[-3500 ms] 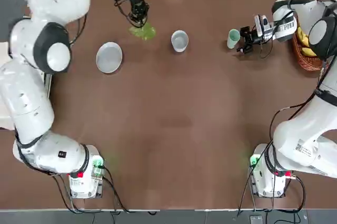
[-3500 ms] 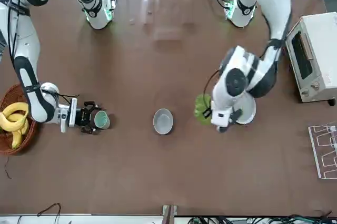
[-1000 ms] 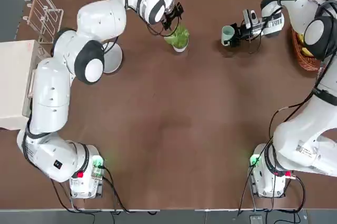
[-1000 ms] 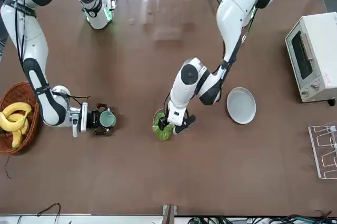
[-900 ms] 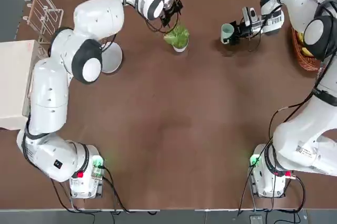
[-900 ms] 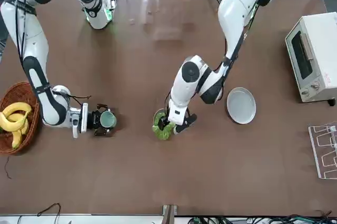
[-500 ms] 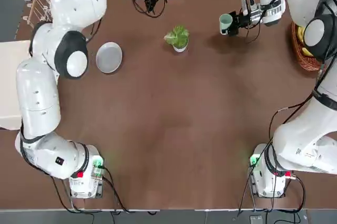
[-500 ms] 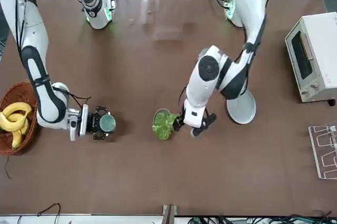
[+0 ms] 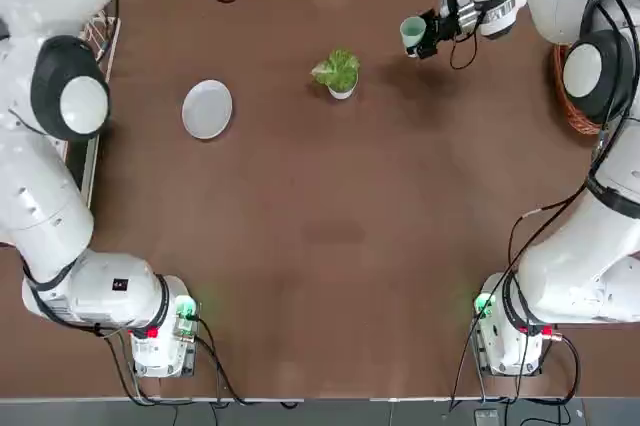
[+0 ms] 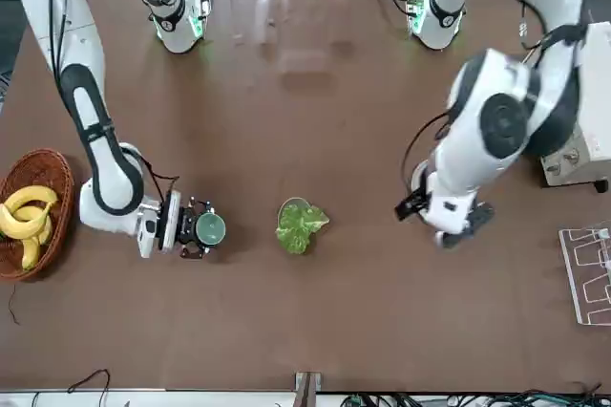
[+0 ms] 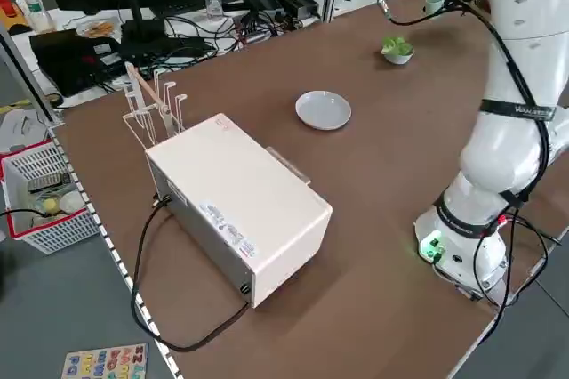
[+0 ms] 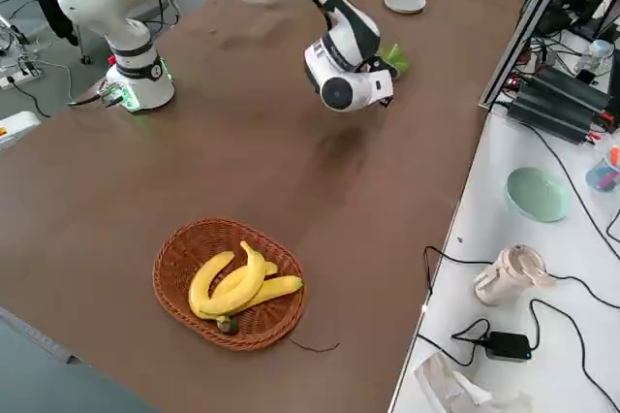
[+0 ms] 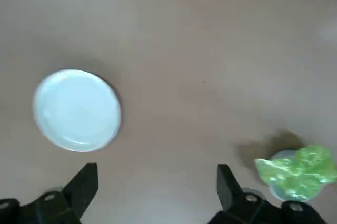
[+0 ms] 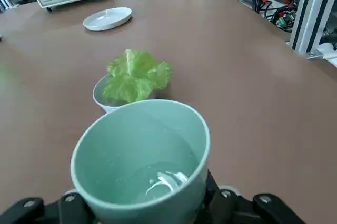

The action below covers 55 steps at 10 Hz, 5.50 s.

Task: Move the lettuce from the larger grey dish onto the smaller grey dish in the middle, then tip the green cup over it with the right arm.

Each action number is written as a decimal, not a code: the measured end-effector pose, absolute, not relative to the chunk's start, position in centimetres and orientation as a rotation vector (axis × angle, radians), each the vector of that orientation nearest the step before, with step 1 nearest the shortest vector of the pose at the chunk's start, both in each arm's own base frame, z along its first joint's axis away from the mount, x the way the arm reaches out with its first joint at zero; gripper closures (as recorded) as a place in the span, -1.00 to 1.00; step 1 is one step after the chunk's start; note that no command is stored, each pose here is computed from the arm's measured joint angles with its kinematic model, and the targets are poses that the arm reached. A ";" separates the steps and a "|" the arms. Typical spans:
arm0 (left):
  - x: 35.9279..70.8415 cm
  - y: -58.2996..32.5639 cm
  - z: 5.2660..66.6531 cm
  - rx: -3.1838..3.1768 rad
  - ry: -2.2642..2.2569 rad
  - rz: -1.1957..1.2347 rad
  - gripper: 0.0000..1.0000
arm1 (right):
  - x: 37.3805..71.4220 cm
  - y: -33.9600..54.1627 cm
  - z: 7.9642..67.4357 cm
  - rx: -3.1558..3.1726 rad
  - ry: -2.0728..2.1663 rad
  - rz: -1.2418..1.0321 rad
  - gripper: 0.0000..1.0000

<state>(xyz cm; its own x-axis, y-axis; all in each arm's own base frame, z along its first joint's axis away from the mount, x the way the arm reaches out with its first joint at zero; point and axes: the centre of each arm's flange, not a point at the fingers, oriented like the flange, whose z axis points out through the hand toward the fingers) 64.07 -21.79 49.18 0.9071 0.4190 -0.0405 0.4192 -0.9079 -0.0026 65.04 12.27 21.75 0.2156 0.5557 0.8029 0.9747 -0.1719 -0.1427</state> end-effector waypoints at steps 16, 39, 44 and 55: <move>58.1 -3.7 64.1 3.188 -0.036 -0.002 -1.00 | 61.0 29.2 24.3 -2.224 -1.265 -0.527 -0.36; 57.0 -3.2 66.2 3.125 -0.048 0.025 -1.00 | 59.9 34.6 24.8 -2.504 -0.939 -0.064 -0.36; 57.1 -2.3 66.2 3.125 -0.021 0.036 -1.00 | 60.3 36.0 26.6 -2.541 -0.931 0.003 -0.36; 57.3 -1.9 66.4 3.122 -0.005 0.064 -1.00 | 60.3 37.7 26.4 -2.579 -0.828 0.108 -0.36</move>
<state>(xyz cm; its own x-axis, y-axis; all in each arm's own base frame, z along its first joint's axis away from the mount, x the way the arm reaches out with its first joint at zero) 57.30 -1.88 66.42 0.9992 -0.0025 0.0409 -0.0033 -0.9998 0.0190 60.32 37.65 26.42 0.8190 0.5711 0.0550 0.5377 -0.7306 -0.4210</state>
